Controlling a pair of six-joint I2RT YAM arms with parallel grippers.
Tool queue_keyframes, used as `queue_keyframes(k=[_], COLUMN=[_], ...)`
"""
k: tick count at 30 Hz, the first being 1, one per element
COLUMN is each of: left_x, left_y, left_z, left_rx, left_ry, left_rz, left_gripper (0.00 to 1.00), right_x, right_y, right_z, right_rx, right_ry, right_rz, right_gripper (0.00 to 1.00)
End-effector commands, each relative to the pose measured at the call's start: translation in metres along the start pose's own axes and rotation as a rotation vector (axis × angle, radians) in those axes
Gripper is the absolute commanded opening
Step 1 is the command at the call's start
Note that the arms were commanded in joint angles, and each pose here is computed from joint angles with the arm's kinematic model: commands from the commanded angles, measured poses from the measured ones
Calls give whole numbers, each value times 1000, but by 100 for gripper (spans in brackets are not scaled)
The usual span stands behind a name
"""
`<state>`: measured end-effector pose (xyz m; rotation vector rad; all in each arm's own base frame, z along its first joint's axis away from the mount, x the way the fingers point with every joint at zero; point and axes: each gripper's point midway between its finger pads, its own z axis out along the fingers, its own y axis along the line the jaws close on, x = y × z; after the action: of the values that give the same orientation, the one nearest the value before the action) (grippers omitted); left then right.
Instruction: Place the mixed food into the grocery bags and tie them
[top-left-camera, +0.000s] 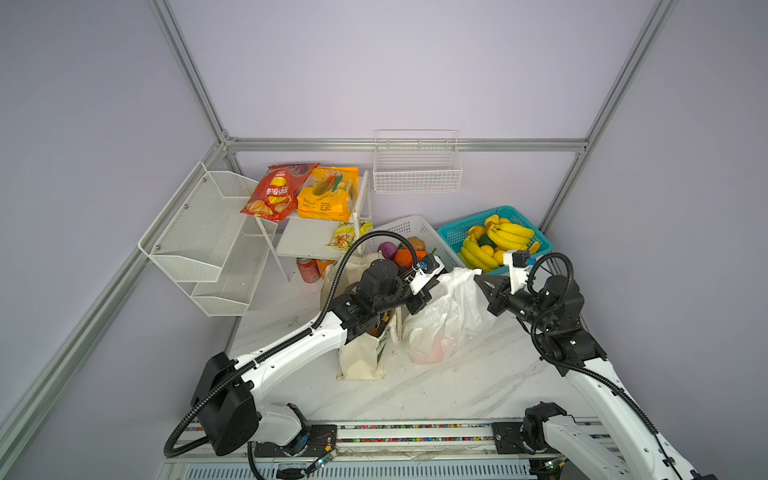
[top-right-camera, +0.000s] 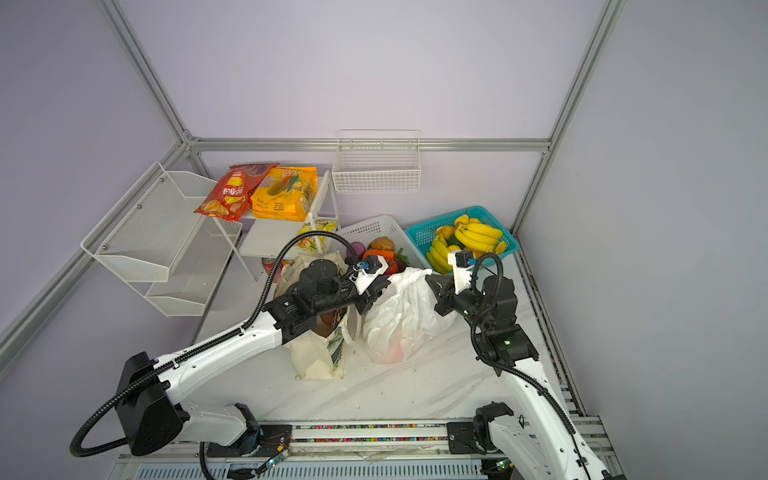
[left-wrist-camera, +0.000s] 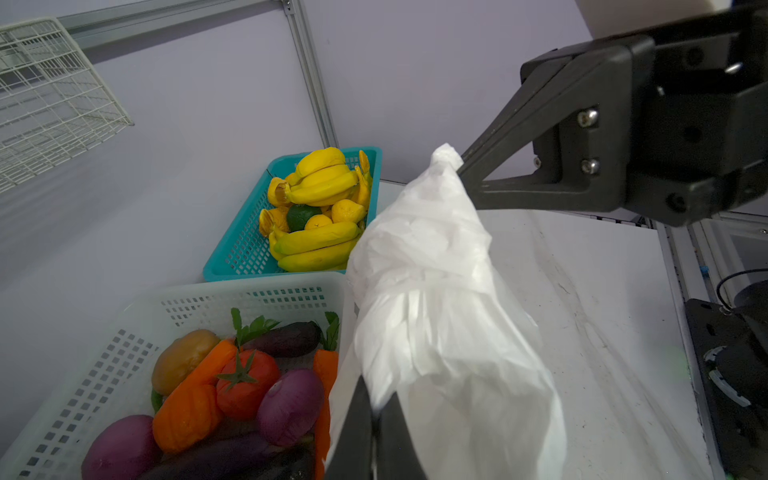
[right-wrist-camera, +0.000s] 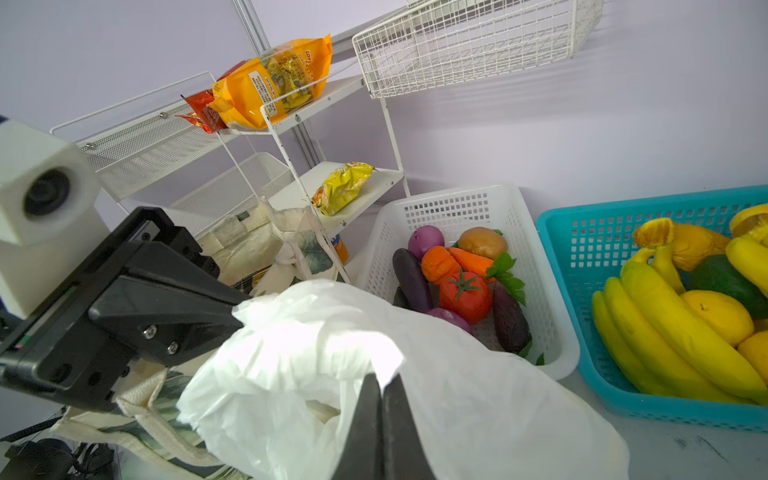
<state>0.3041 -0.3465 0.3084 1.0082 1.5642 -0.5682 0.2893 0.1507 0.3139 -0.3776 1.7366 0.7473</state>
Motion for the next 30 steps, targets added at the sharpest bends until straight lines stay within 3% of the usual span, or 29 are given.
queue_keyframes(k=[1, 11, 17, 18, 25, 30], left_x=[-5, 6, 15, 31, 59, 56], left_y=[14, 37, 59, 62, 90, 96], left_z=[-7, -4, -7, 2, -5, -11], left_rx=[-75, -181, -284, -293, -445, -457], left_ry=[-13, 38, 86, 131, 261, 249], left_rz=[-3, -15, -5, -8, 52, 48], left_gripper=[0, 0, 0, 0, 0, 0], right_x=[-4, 6, 24, 28, 53, 55], right_y=[-9, -29, -55, -59, -86, -97], right_z=[-6, -9, -12, -11, -11, -13], right_rx=[77, 193, 331, 345, 445, 497], right_ry=[12, 65, 127, 135, 183, 180], right_rz=[-7, 39, 73, 84, 160, 171], right_gripper=[0, 0, 0, 0, 0, 0])
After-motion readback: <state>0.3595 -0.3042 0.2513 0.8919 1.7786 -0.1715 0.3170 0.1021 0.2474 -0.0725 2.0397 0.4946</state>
